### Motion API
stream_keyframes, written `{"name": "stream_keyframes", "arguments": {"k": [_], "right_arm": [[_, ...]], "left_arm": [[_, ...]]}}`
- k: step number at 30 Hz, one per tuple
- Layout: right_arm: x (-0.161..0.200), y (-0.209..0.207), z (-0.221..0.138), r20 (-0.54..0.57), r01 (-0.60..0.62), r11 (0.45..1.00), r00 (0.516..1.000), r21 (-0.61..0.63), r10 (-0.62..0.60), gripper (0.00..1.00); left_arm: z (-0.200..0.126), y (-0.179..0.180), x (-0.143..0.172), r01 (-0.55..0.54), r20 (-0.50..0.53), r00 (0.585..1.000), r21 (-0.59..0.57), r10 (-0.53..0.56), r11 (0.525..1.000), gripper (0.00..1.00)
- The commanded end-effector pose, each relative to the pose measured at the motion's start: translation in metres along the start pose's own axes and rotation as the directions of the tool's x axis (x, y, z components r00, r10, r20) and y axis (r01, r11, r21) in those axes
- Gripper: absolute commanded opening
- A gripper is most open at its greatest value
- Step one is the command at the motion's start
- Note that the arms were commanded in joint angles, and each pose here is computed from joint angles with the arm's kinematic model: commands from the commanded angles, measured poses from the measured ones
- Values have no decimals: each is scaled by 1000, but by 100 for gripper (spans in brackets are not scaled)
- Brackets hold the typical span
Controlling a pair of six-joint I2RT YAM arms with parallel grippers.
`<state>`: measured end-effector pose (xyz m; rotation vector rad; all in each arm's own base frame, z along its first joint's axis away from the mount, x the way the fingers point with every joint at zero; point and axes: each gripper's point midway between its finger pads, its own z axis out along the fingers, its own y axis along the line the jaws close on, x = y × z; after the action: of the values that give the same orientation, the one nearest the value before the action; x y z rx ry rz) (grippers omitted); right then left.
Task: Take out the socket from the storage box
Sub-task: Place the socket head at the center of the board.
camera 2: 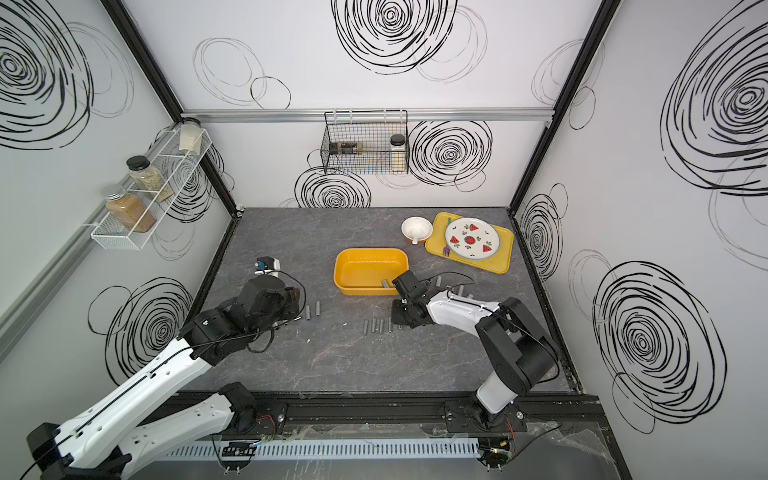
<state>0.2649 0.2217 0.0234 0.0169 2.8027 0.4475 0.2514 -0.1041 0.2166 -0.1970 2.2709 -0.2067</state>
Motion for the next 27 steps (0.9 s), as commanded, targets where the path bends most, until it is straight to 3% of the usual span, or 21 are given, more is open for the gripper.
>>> {"name": "stream_keyframes", "arguments": {"k": [1, 14, 27], "right_arm": [[1, -5, 5, 7, -13, 1000, 1000, 23, 12, 9], [7, -10, 11, -11, -16, 999, 1000, 38, 17, 21], [-2, -7, 2, 9, 3, 999, 1000, 50, -3, 23]], "left_arm": [[3, 1, -1, 8, 11, 1000, 0, -8, 1000, 48], [6, 1, 0, 5, 2, 1000, -4, -5, 1000, 48], [10, 0, 2, 0, -13, 1000, -3, 0, 1000, 48]]}}
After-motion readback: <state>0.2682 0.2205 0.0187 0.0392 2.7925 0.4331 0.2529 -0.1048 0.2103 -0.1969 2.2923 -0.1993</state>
